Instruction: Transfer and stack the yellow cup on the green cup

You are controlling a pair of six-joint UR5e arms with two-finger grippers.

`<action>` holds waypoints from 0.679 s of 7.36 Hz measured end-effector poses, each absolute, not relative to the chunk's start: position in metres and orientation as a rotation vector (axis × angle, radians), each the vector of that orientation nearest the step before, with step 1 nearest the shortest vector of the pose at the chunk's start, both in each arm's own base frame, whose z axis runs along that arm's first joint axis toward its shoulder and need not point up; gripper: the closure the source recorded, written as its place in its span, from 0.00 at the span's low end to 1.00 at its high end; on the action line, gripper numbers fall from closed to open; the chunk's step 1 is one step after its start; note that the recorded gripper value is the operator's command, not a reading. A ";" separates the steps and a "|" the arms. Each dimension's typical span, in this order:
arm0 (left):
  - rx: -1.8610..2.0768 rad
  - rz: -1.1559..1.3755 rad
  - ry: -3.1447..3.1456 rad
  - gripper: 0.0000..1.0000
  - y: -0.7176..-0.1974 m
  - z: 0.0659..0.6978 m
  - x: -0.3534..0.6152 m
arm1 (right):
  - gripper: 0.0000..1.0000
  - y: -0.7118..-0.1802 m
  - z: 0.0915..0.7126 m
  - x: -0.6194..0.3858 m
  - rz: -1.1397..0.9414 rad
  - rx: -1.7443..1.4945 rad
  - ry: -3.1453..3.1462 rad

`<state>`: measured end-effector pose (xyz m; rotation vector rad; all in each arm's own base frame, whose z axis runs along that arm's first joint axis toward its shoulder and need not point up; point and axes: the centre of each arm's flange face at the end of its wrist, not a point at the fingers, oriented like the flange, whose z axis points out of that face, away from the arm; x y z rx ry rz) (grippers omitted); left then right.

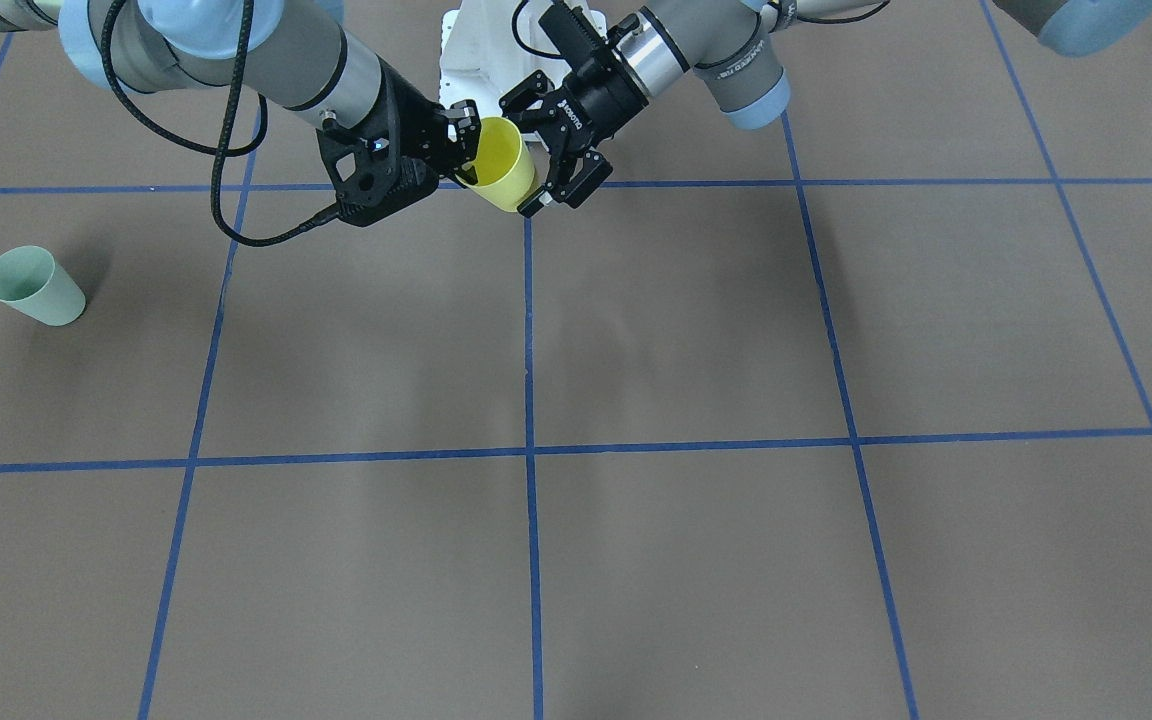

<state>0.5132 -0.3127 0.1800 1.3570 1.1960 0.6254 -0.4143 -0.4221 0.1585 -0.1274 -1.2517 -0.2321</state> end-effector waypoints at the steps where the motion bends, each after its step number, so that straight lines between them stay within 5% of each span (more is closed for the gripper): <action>1: 1.358 0.624 1.198 0.01 -0.313 0.180 0.512 | 1.00 -0.424 0.157 -0.409 -0.225 -0.135 -1.257; 5: 1.371 0.614 1.207 0.01 -0.310 0.178 0.500 | 1.00 -0.463 0.215 -0.279 0.076 -0.172 -1.237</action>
